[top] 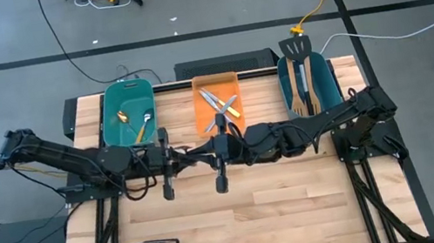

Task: Pick & Place Kitchen Items
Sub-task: Put the blue spoon into the green bin

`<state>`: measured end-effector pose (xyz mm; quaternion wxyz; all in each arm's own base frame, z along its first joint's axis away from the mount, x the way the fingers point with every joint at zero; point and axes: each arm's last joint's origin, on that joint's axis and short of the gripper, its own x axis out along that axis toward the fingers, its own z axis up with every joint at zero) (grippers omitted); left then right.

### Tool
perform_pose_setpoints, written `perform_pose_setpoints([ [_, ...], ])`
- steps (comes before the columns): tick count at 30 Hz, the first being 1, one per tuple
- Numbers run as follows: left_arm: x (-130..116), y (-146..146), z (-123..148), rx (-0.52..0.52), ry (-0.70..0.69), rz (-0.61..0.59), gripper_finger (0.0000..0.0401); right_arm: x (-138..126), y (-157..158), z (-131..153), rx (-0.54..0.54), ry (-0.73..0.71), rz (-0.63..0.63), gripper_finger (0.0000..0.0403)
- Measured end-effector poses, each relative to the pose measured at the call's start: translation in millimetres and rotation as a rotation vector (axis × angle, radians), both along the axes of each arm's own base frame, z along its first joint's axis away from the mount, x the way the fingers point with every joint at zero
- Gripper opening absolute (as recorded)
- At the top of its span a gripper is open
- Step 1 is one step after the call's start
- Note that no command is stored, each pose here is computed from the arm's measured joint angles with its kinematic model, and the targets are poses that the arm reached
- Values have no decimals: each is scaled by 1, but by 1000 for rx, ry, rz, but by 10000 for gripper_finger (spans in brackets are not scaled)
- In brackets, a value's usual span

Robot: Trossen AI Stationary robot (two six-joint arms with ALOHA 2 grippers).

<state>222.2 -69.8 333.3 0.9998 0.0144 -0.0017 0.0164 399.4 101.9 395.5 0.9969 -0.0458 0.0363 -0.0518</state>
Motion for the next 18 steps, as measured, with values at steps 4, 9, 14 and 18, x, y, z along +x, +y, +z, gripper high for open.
perform_pose_setpoints([
  [4, -6, 2, 2, 5, 10, 18, 7, 0, 0, 0, -1, 5, -6, 20],
  [9, -12, 5, 6, -5, -5, 28, 7, -1, -1, 0, -8, 12, -8, 27],
  [14, -16, 6, 10, -12, -20, 35, 7, -1, -1, 0, -7, 12, -3, 25],
  [18, -19, 8, 12, -13, -23, 41, 7, -1, -1, -2, -12, 27, -3, 22],
])
